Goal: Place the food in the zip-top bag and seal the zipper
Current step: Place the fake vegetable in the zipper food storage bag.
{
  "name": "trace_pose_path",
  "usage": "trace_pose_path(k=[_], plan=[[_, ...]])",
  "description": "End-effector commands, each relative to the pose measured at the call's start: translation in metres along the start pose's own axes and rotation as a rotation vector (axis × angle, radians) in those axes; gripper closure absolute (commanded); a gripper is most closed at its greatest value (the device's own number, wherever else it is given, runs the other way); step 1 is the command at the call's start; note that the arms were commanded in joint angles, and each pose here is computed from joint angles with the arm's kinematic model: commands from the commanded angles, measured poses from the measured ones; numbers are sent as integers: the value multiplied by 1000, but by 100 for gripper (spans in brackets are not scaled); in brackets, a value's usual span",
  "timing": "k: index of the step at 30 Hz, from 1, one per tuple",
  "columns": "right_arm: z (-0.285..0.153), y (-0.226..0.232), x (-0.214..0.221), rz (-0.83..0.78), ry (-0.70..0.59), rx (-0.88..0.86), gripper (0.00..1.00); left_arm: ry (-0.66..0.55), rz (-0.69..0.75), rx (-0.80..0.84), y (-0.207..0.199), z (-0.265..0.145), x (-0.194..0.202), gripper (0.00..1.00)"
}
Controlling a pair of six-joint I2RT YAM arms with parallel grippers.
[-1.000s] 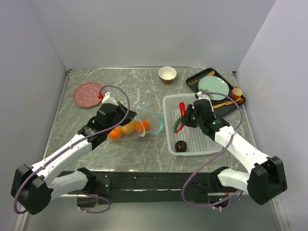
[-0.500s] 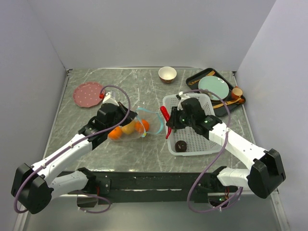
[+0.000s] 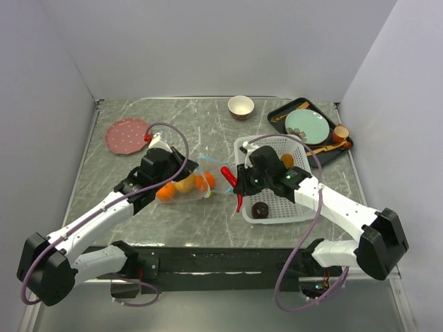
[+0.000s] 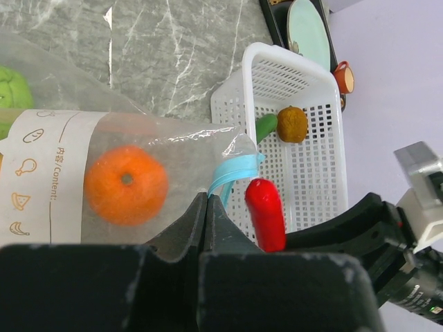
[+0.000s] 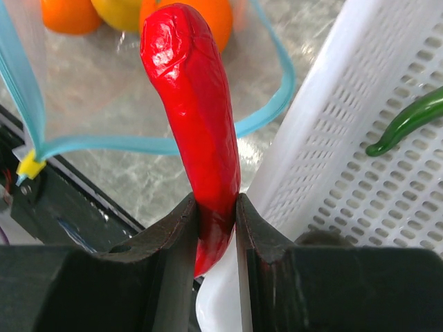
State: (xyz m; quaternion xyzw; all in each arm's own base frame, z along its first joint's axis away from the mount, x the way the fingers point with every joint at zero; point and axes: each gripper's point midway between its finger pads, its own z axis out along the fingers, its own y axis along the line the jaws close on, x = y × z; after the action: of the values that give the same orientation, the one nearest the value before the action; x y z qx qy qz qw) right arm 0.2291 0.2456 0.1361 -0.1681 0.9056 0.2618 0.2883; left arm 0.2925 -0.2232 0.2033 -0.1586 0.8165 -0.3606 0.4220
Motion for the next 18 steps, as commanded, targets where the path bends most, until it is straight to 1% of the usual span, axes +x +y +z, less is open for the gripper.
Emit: trace_pose_path(k=[1, 3, 10, 12, 15, 17, 18], plan=[[-3, 11, -13, -47, -10, -11, 73, -28, 16, 60, -20, -2, -14, 99], [1, 11, -14, -54, 6, -4, 73, -28, 24, 67, -22, -3, -14, 99], [10, 19, -39, -72, -6, 2, 72, 18, 76, 102, -33, -3, -11, 99], [17, 17, -37, -77, 28, 14, 71, 38, 80, 105, -35, -3, -9, 99], [22, 17, -50, -127, 44, 34, 70, 34, 92, 116, -42, -6, -14, 99], [28, 14, -48, -130, 85, 54, 69, 29, 100, 117, -45, -8, -17, 99], [28, 16, -55, -133, 79, 54, 70, 26, 107, 125, -49, -9, -20, 99]])
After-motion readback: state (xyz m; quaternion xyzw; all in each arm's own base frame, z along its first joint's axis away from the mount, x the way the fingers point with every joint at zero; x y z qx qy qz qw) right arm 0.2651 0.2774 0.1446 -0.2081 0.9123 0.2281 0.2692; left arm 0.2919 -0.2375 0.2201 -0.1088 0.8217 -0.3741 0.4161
